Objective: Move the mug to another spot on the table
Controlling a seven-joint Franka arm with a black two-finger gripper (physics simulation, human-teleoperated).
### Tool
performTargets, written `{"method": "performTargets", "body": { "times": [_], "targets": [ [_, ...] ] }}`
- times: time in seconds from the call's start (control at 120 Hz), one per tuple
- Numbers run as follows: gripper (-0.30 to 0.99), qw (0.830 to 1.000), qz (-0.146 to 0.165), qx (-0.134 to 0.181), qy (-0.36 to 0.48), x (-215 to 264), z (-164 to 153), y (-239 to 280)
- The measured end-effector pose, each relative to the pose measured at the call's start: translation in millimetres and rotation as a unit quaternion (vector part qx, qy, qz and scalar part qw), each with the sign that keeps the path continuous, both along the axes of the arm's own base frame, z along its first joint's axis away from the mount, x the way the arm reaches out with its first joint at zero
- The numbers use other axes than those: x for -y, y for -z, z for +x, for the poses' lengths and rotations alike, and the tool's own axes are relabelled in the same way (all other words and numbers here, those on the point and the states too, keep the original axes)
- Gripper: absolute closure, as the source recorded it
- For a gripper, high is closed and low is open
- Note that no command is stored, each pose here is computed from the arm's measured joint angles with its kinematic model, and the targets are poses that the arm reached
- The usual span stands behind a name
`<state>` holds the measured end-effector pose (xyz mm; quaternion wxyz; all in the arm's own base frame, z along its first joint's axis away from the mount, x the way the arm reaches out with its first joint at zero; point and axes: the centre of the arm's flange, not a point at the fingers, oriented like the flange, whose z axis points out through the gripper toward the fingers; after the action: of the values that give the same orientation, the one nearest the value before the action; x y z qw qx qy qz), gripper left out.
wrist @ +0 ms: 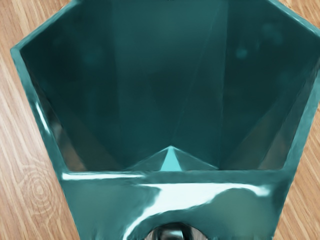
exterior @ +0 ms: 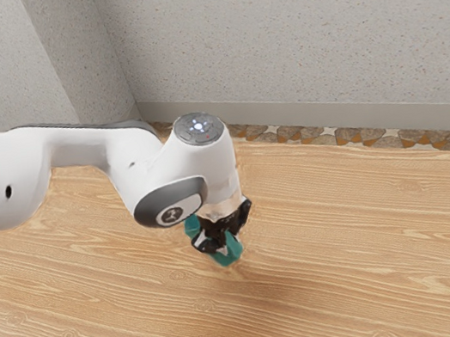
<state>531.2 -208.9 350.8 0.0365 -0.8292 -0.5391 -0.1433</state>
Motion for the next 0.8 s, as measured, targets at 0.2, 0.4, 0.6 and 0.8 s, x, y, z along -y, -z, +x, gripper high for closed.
{"method": "performTargets", "body": {
  "times": [0.2, 0.4, 0.6, 0.8],
  "targets": [
    [0.73, 0.999, 0.031, 0.019, -0.026, -63.0, 16.4, -25.2],
    [0.73, 0.998, 0.058, 0.008, 0.027, -102.2, 9.0, -21.9],
    [0.72, 0.987, 0.083, -0.011, 0.135, -122.1, 9.1, -25.6],
    [0.71, 0.96, 0.096, -0.032, 0.261, -128.3, 6.2, -25.0]
  ]
}}
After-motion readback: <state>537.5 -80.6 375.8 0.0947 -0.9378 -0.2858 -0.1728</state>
